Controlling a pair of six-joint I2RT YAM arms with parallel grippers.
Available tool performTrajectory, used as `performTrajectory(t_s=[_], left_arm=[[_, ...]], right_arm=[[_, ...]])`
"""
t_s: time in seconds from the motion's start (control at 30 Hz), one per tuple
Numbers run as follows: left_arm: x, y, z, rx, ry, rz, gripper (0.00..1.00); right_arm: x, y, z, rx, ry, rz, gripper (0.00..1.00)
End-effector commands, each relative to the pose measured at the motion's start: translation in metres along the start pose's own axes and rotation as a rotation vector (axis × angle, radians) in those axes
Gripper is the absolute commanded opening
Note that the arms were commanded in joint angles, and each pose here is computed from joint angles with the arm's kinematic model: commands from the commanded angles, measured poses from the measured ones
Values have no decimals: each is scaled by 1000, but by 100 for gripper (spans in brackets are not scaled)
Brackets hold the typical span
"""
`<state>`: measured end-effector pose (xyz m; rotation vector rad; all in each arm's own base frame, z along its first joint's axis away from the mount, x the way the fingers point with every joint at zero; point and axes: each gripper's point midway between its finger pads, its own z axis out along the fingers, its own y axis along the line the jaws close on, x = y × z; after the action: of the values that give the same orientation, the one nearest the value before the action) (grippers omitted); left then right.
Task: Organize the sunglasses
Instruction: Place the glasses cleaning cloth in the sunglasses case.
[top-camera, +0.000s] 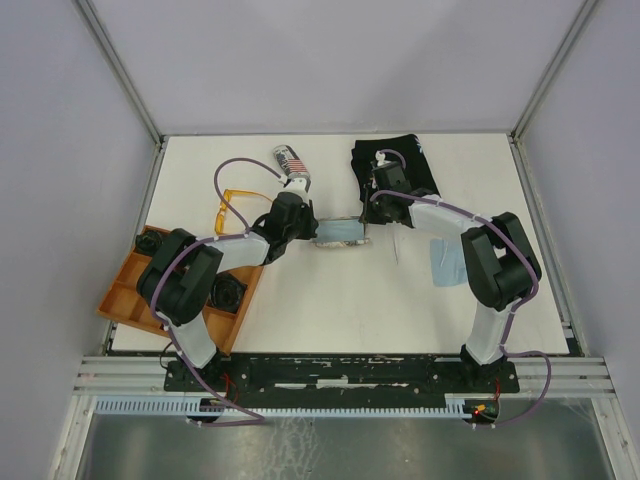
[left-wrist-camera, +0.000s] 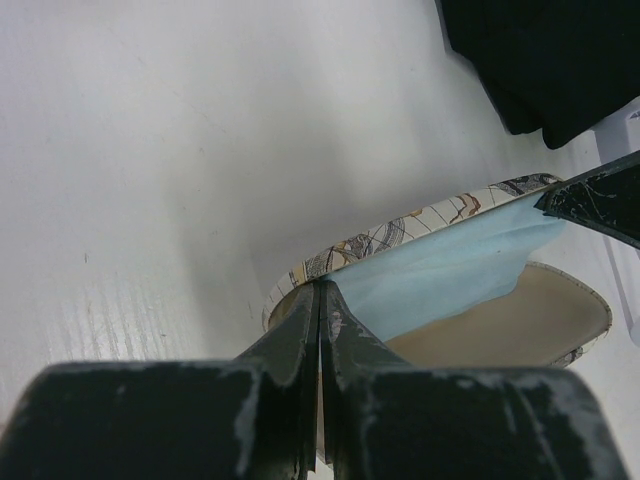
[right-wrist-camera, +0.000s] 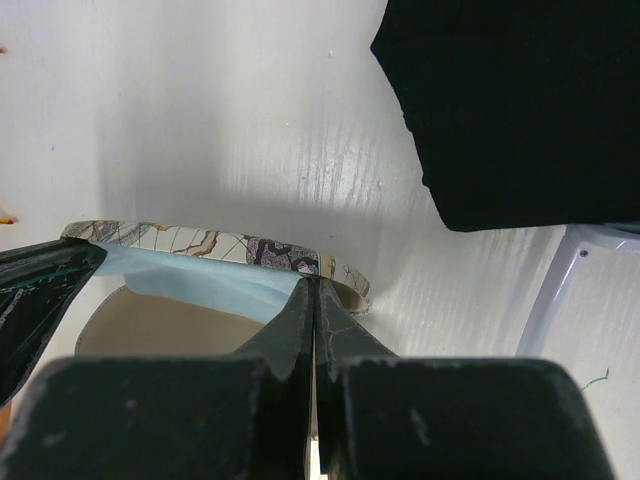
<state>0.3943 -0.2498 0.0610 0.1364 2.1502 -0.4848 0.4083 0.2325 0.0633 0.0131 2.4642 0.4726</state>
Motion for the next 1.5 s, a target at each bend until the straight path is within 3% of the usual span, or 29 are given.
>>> performTrajectory(t_s=[0.0,0.9,1.07,1.47], left_arm=[[-33,-9,0,31,-96,18,3],[-38,-7,-3,17,-114,9,3],[-36,-8,-3,23,-110,9,7],[-37,-7,-6,17,-117,6,18]], right_arm=[[-23,7,-1,-28,-72,-8,0],[-31,11,4,-51,-94,0,9],[-34,13,1,-66,-113,5,11],[-36,12,-7,-64,-131,-4,26]])
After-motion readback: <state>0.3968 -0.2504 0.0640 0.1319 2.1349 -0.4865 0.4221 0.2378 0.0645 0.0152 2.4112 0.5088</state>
